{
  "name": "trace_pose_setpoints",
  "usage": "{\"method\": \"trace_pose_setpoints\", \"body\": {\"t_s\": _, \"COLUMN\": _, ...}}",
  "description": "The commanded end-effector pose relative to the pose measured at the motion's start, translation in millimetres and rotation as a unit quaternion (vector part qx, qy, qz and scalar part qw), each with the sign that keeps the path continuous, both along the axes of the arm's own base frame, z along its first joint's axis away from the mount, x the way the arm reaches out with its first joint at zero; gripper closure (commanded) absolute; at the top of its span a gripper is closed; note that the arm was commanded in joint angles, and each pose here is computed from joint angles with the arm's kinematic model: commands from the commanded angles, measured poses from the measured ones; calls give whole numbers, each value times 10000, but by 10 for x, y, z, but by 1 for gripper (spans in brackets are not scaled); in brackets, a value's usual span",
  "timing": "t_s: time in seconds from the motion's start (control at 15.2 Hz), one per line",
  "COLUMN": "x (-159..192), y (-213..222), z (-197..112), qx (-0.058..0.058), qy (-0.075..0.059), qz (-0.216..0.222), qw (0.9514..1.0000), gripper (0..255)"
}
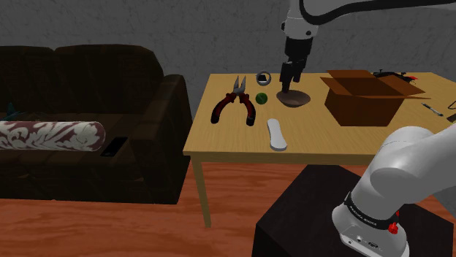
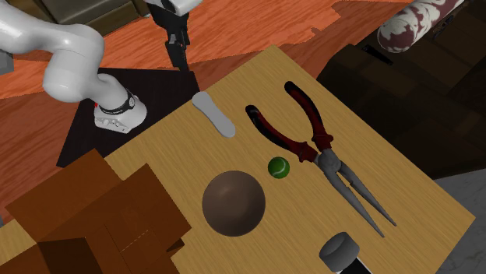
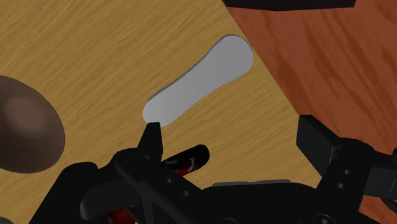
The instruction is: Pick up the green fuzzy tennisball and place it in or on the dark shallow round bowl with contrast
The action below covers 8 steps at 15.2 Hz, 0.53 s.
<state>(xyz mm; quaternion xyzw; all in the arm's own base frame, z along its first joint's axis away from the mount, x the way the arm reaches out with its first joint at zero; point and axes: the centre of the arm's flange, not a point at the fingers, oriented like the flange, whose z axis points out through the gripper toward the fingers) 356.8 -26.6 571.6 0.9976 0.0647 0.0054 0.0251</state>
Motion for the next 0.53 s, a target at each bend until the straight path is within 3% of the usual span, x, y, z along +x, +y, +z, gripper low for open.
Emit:
{"method": "trace_pose_setpoints", "body": {"t_s": 0.0, "x": 155, "y": -149, "z": -141, "qx": -67, "qy": -37, "qz": 20, "qw": 10000, "gripper": 0}}
{"method": "trace_pose_setpoints", "body": {"t_s": 0.46, "x": 739, "y": -575, "z": -633, "qx": -282, "qy": -129, "qz": 74, "qw": 9995, "gripper": 0}}
